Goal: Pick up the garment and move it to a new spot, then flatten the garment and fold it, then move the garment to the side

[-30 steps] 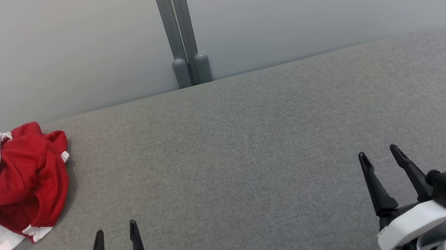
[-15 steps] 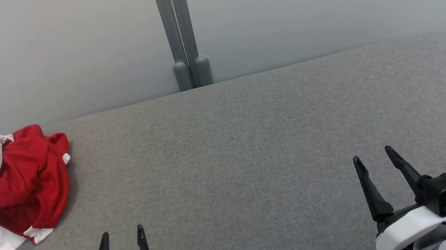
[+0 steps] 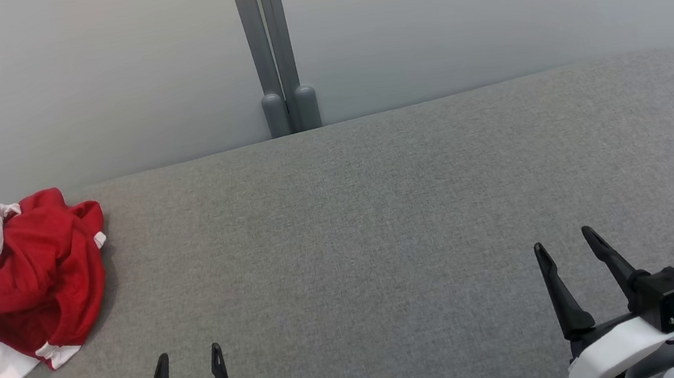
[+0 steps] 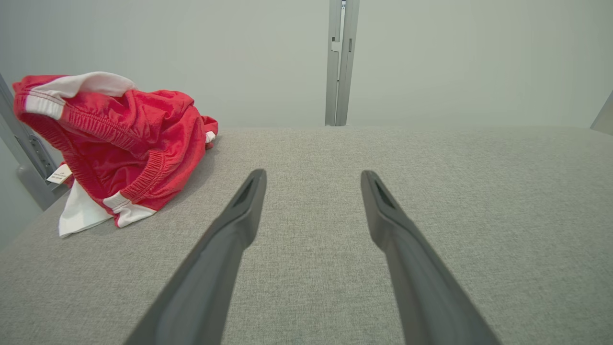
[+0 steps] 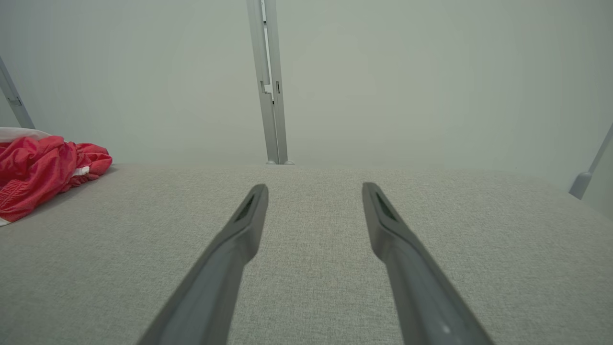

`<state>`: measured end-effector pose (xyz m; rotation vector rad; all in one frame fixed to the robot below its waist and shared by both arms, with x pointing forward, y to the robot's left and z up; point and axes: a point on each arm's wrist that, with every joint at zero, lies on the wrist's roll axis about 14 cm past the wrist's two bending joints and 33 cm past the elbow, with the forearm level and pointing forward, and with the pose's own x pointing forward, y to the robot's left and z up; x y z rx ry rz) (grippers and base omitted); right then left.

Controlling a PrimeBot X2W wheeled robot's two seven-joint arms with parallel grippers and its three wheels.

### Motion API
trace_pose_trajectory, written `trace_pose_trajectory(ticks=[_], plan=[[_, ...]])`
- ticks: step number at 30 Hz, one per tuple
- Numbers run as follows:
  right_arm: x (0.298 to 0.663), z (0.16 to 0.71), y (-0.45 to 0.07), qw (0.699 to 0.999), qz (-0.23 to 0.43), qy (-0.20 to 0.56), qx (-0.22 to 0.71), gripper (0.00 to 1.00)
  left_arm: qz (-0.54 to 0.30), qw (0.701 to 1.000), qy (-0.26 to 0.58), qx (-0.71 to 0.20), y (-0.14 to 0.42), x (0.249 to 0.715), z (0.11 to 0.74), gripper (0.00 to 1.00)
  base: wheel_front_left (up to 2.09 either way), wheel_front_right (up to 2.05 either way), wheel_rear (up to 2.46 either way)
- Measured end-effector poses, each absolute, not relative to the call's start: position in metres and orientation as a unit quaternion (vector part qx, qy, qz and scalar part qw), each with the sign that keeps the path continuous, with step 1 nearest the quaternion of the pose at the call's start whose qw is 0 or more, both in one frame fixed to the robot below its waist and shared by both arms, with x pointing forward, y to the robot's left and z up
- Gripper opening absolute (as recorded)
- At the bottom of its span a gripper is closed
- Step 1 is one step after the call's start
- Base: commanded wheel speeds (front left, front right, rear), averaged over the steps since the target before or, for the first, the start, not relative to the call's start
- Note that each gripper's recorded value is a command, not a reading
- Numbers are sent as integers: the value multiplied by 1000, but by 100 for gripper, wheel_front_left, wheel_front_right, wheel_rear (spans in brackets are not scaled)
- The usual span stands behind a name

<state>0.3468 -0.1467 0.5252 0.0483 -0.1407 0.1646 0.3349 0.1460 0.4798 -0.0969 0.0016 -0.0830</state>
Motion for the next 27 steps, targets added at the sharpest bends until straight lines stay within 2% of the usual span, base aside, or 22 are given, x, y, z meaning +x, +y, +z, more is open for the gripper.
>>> trace_pose_trajectory(ticks=[18, 27], plan=[[349, 522, -148, 994, 80, -65, 26, 100, -38, 998, 4, -49, 148, 334, 478, 100, 0, 0, 0], [362, 526, -120, 989, 123, -68, 34, 100, 9, 999, -7, -43, 178, 325, 482, 100, 0, 0, 0]])
